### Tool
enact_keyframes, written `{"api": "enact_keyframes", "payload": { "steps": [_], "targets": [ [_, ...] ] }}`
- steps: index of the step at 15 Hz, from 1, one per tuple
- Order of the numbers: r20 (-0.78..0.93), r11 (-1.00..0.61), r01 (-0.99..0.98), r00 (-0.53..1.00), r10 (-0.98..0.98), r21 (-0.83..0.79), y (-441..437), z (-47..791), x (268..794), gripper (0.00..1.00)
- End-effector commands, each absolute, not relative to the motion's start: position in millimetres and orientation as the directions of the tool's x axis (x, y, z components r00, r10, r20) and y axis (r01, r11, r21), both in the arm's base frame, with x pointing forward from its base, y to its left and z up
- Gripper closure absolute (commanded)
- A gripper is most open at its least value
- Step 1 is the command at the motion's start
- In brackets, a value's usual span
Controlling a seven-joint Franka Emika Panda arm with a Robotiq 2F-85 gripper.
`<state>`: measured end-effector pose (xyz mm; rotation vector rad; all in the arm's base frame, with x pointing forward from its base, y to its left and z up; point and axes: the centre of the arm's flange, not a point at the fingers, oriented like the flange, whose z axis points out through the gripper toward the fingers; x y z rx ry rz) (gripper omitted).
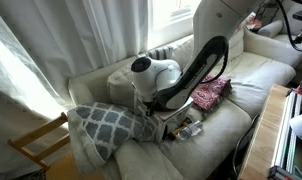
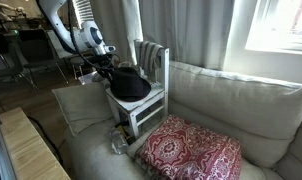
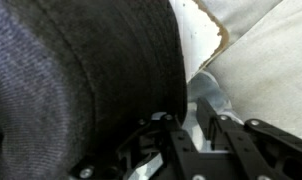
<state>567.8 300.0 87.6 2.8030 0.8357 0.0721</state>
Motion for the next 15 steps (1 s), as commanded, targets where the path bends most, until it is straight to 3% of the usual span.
{"api": "enact_keyframes", "payload": {
  "steps": [1,15],
  "targets": [
    [0.000,-0.827,0.522,0.846,0.534,0.209,301.0,73.9,568.2,0.99],
    [0.186,-0.809,0.576,0.788,0.587,0.115,227.9,191.3,532.6,0.99]
  ]
}}
